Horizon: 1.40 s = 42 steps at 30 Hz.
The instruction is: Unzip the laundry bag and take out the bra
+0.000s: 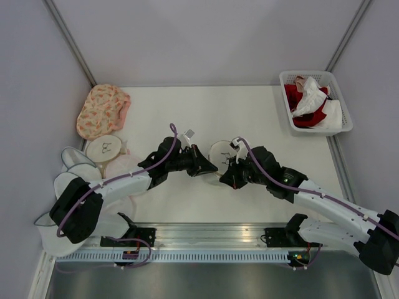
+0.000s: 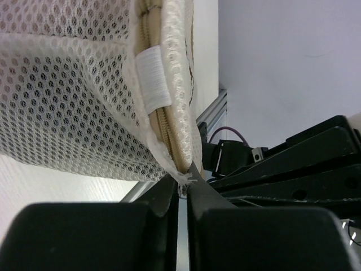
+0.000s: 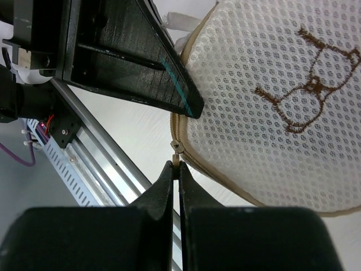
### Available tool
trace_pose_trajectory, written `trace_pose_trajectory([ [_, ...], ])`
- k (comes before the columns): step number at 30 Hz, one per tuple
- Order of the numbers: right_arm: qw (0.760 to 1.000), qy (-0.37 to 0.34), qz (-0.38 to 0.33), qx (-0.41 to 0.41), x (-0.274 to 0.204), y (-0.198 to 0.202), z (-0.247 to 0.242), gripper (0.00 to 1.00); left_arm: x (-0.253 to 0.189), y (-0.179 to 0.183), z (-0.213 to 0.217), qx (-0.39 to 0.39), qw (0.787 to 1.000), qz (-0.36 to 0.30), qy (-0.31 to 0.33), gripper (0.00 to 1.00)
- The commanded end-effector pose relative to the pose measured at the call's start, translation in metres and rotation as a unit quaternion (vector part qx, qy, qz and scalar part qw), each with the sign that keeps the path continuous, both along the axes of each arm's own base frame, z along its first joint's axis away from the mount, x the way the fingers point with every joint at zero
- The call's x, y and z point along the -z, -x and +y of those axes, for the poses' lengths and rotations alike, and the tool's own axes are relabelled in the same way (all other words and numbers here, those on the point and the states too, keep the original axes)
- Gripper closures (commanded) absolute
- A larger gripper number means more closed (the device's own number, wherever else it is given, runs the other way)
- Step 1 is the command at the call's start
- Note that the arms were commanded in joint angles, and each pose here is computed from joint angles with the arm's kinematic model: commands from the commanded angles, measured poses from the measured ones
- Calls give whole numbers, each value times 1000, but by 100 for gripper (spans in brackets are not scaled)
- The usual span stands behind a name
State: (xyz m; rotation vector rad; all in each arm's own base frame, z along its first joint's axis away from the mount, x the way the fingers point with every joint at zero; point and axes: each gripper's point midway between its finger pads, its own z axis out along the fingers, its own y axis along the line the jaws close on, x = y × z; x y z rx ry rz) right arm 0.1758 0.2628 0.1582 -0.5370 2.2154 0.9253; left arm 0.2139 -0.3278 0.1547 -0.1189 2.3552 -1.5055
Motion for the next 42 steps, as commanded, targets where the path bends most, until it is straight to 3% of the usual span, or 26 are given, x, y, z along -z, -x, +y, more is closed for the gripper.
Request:
trace_pose_trajectory([
  [1, 1000, -20, -19, -5, -13, 1, 6, 99, -11, -13, -4, -26, 999, -19, 18, 95],
  [6, 1000, 10, -19, 10, -6, 1, -4, 100, -10, -14, -1, -31, 999, -22, 7, 98],
  [10, 992, 104, -4, 67, 17, -5, -36, 100, -11, -17, 7, -38, 999, -31, -4, 98],
  [14, 983, 149, 16, 103, 36, -5, -54, 100, -14, -25, 21, -45, 998, -37, -5, 98],
  [22, 925, 276, -30, 260, 50, -42, -113, 99, -27, -22, 12, 43, 997, -62, -5, 98],
  [26, 930, 251, -53, 264, 34, -50, -108, 100, -16, -31, 7, 83, 994, -67, -21, 98],
  [31, 948, 201, -71, 236, 13, -49, -94, 100, -20, -80, 7, 105, 986, -116, -52, 98],
  [32, 956, 185, -66, 217, 10, -44, -87, 100, -17, -88, 8, 104, 987, -111, -55, 91],
  [33, 960, 174, -68, 207, 8, -43, -83, 100, -18, -101, 3, 104, 987, -111, -52, 77],
  [34, 963, 168, -66, 198, 7, -42, -80, 99, -18, -110, 3, 95, 988, -107, -53, 55],
  [35, 969, 155, -59, 181, 6, -37, -73, 100, -20, -118, 2, 82, 989, -105, -58, 14],
  [36, 972, 148, -61, 172, 5, -36, -68, 100, -17, -125, 4, 55, 991, -100, -71, 1],
  [40, 980, 127, -53, 143, 5, -31, -55, 100, -29, -113, 12, -11, 991, -98, -85, 0],
  [42, 988, 104, -48, 107, 3, -26, -41, 99, -24, -90, 9, -14, 994, -78, -81, 0],
])
